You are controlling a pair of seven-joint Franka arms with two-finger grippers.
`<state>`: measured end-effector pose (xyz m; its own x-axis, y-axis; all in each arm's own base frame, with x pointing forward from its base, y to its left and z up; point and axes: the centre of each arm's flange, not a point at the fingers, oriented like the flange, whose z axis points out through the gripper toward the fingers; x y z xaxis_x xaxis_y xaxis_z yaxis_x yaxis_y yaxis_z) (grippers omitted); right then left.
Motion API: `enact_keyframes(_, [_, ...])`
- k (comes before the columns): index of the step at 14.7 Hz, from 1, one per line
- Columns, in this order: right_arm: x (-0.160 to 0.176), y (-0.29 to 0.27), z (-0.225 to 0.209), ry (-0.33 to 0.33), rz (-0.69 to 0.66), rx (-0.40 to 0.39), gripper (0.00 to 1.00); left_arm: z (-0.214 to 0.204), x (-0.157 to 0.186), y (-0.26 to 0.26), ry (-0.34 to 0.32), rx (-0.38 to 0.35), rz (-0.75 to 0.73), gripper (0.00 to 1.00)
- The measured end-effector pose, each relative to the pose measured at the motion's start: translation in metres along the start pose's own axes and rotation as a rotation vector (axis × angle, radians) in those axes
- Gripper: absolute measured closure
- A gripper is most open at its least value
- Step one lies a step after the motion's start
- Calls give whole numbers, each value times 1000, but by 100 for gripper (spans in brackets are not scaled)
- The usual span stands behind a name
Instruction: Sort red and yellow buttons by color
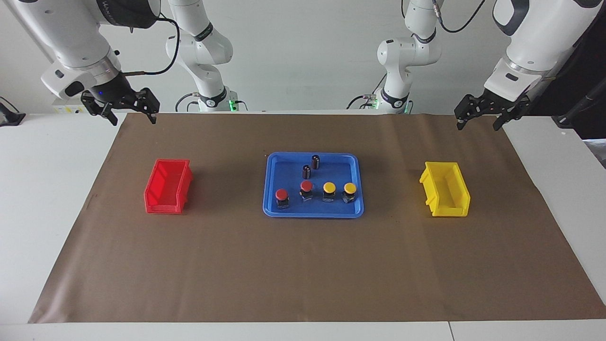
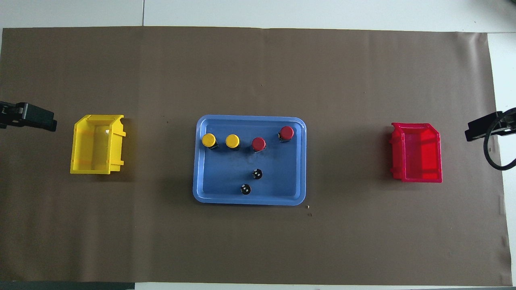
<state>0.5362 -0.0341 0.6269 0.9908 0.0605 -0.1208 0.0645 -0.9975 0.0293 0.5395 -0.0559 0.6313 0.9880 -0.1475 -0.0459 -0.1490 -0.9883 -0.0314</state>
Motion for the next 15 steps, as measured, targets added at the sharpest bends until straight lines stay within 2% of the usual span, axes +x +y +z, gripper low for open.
enact_keyframes(15, [1, -5, 0, 0, -10, -1, 0, 0, 0, 0, -2, 0, 0, 0])
